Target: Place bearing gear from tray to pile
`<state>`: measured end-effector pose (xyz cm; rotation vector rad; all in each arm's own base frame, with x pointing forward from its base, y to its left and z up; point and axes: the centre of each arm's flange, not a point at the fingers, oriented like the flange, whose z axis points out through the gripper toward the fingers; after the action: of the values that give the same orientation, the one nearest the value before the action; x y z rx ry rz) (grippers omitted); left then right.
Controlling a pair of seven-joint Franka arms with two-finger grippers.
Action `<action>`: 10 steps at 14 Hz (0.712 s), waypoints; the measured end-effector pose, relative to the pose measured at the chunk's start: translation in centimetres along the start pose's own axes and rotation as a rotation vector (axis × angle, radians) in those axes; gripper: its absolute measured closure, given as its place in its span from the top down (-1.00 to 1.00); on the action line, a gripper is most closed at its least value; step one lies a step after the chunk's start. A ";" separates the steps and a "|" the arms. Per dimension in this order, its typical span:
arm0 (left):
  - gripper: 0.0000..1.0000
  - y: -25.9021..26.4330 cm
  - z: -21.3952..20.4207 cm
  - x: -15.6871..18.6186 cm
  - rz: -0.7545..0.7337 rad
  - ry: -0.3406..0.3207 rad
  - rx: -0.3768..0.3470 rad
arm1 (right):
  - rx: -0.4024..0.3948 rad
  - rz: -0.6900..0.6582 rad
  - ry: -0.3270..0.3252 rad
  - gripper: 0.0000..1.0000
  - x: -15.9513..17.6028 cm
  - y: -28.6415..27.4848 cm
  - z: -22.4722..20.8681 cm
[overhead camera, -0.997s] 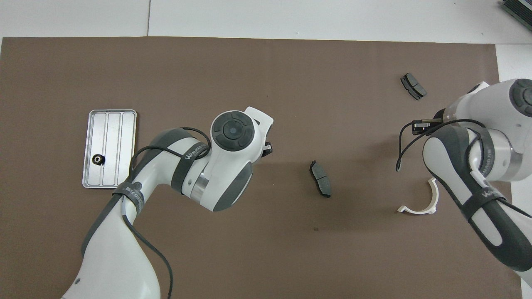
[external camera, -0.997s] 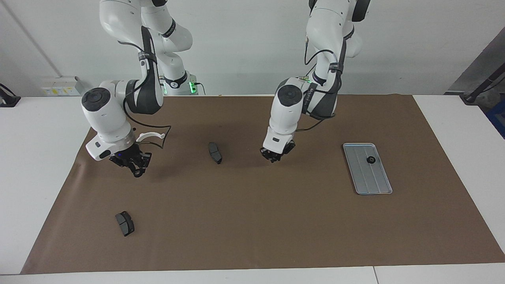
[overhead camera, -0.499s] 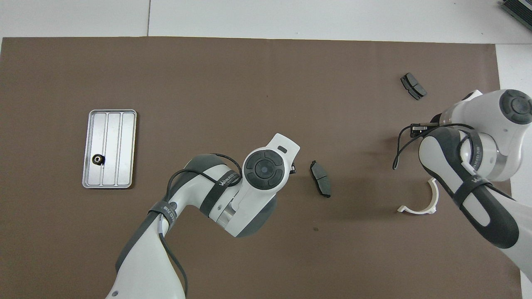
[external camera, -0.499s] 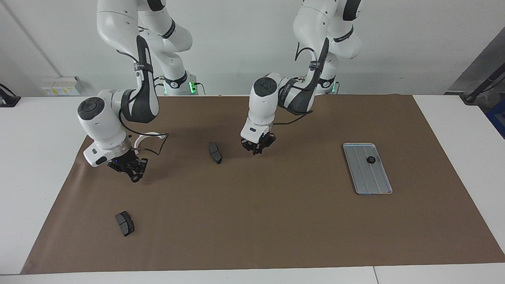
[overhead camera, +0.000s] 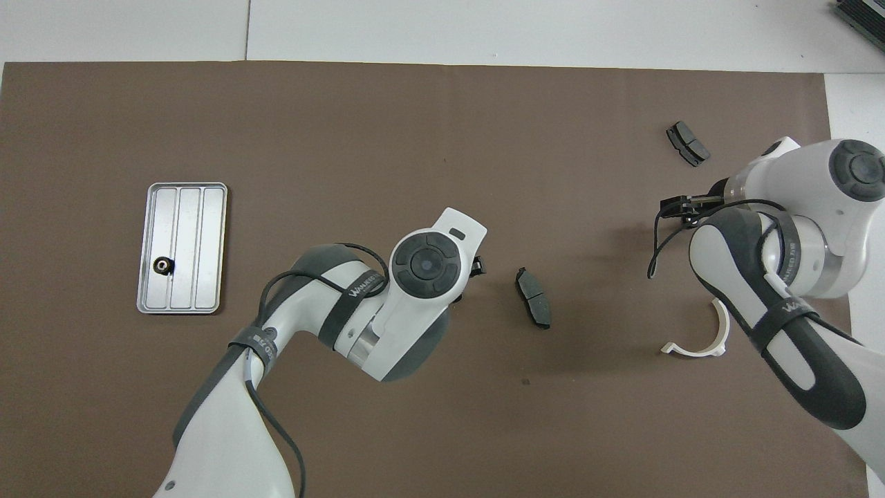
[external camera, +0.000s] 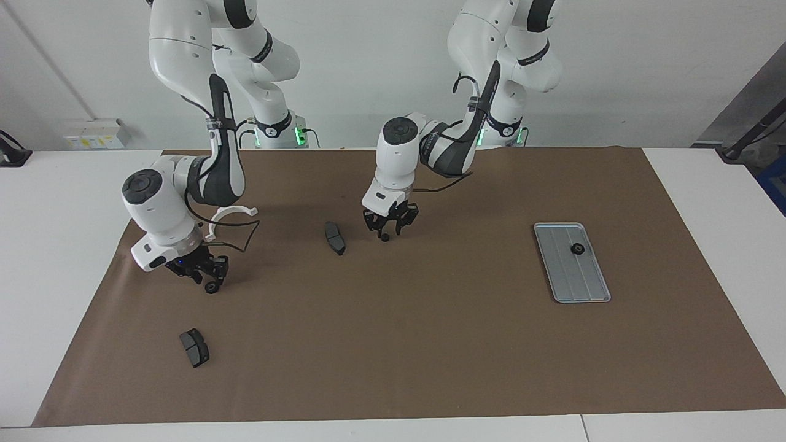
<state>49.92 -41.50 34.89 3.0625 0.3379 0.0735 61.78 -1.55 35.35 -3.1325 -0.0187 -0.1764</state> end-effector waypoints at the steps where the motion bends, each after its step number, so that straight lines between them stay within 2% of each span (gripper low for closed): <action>1: 1.00 -1.8 -1.3 2.8 -0.050 0.004 0.004 | 0.008 -0.006 0.003 1.00 0.1 -2.3 -1.7; 4: 1.00 -10.6 -5.6 11.3 -0.171 0.019 0.002 | 0.027 0.002 -0.016 1.00 -0.4 -9.6 -5.7; 5: 1.00 -13.6 -6.5 13.2 -0.174 0.012 0.010 | 0.031 0.016 -0.023 1.00 -0.7 -11.9 -6.3; 7: 1.00 -19.2 -7.4 15.9 -0.136 -0.021 0.036 | 0.039 0.026 -0.028 1.00 -1.7 -17.3 -6.8; 10: 1.00 -27.5 -6.9 18.8 -0.065 -0.075 0.061 | 0.051 -0.026 -0.035 1.00 -4.4 -25.5 -6.8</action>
<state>61.96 -10.18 40.74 3.1007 0.4421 -0.0556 56.32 23.86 41.74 -3.0856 -0.0633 -0.1196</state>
